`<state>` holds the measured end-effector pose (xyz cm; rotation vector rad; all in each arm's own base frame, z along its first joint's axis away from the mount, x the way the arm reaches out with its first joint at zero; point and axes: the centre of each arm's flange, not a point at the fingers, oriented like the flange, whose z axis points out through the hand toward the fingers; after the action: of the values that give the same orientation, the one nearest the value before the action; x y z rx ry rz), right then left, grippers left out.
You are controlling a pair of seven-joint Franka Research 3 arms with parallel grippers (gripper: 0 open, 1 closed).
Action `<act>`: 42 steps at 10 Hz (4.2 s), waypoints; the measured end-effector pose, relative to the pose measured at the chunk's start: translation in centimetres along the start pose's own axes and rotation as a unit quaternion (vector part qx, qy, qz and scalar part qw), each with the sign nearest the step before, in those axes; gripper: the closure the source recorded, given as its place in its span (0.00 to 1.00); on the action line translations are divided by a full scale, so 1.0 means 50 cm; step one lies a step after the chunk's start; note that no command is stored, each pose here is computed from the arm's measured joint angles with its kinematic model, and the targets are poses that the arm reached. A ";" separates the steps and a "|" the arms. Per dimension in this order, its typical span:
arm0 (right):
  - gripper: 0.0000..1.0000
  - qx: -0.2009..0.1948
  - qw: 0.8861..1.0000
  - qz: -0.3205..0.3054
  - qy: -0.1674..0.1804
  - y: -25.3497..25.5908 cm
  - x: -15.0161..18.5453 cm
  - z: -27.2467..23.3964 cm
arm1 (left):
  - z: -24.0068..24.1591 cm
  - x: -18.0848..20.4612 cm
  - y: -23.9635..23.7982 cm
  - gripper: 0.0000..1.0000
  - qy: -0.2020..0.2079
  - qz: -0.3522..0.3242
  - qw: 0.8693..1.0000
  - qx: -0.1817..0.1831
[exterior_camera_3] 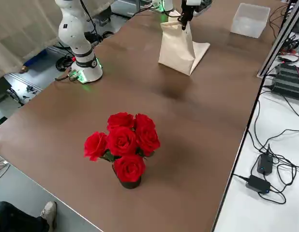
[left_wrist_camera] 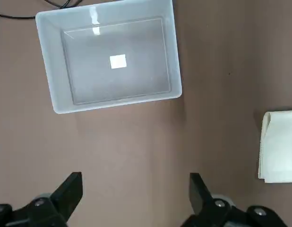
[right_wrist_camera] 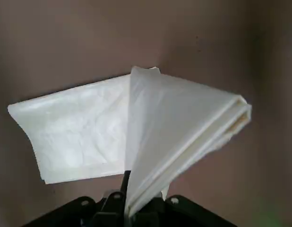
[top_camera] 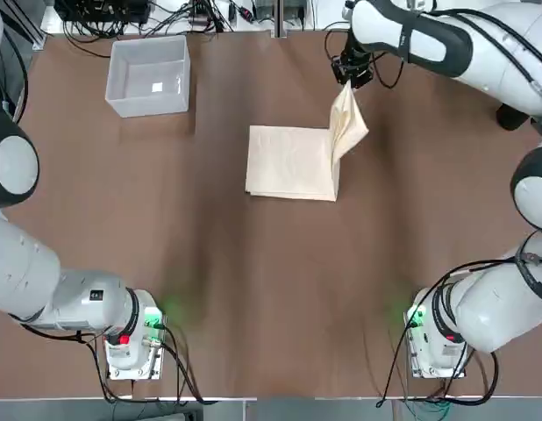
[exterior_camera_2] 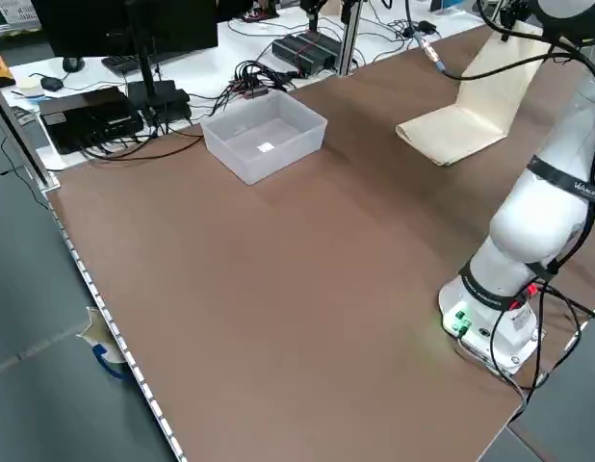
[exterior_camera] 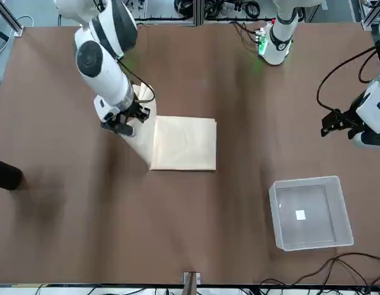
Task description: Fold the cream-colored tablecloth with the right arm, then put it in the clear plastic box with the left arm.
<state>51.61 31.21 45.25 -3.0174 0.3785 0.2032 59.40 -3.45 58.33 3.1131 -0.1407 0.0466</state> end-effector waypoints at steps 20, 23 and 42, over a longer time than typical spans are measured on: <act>0.96 -0.014 0.997 0.058 0.057 -0.167 -0.056 0.104 | 0.014 0.006 -0.002 0.00 -0.005 -0.001 1.000 0.000; 0.96 -0.020 0.997 0.049 0.058 -0.193 -0.068 0.129 | 0.017 0.006 -0.002 0.00 -0.007 -0.001 1.000 0.000; 0.85 -0.048 0.997 0.024 0.056 -0.291 -0.101 0.261 | -0.038 -0.009 0.009 0.00 0.023 0.003 1.000 0.001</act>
<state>48.86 47.88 34.22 -3.1260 0.4656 0.0569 58.86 -3.81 60.21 3.1118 -0.1480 0.1170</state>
